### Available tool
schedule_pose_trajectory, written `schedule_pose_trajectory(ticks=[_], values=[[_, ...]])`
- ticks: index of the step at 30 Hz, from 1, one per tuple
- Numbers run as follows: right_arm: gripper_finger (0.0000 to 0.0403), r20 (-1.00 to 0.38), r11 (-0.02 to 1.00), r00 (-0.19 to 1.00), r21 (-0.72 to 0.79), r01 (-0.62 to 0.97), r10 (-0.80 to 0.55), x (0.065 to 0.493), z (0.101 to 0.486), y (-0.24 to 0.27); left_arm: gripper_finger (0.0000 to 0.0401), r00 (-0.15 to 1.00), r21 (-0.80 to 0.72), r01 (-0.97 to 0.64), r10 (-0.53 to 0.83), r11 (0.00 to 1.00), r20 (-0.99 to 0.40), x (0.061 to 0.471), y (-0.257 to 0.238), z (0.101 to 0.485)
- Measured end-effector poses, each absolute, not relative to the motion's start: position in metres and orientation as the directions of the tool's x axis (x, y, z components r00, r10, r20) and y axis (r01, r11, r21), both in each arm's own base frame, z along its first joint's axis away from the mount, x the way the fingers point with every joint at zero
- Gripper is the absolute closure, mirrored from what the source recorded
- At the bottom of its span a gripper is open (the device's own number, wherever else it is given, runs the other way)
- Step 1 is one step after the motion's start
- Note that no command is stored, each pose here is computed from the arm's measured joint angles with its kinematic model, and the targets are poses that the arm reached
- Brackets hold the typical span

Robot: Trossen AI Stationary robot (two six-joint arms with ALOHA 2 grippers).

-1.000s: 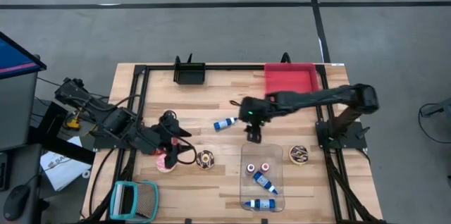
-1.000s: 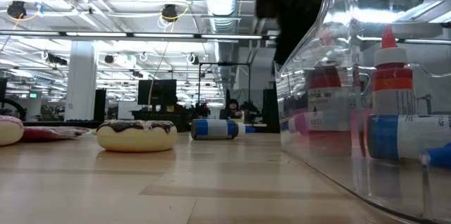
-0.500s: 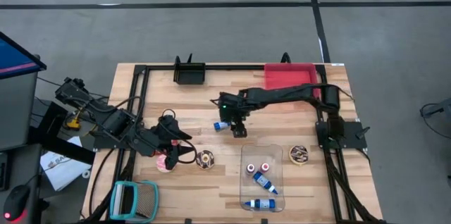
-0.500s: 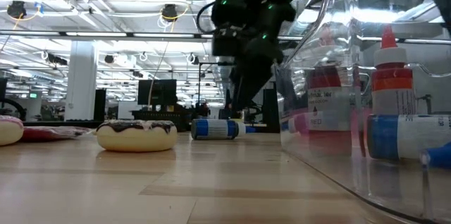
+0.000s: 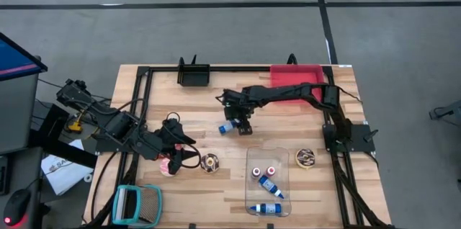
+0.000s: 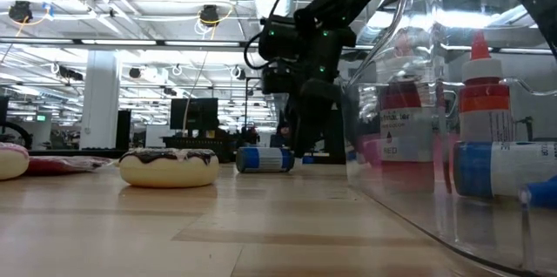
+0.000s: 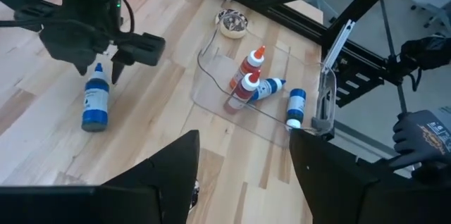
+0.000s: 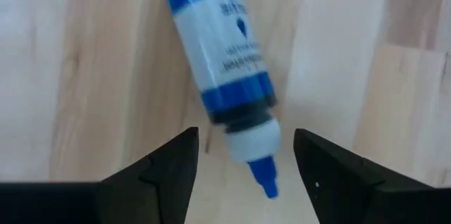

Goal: Pick & Place Food Item
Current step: Put the blue food coloring bottle into the transparent bin

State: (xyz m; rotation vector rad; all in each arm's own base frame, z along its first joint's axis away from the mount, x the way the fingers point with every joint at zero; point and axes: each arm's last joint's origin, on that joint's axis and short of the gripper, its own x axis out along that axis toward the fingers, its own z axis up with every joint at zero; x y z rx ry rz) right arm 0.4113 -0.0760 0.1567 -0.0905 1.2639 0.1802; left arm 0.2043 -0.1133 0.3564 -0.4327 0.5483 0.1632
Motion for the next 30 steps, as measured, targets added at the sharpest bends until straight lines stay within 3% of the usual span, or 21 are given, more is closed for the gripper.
schedule_pose_trajectory(ticks=[20, 30], values=[[0.0195, -0.954, 0.977, 0.273, 0.066, -0.204, 0.122, 0.419, 0.136, -0.066, 0.0183, 0.853, -0.37, -0.255, 0.027, 0.893, -0.521, 0.205, -0.114, 0.358], [0.0249, -0.952, 0.982, 0.283, 0.069, -0.177, 0.118, 0.42, 0.135, -0.066, 0.0183, 0.855, -0.373, -0.255, 0.028, 0.892, -0.517, 0.205, -0.114, 0.358]])
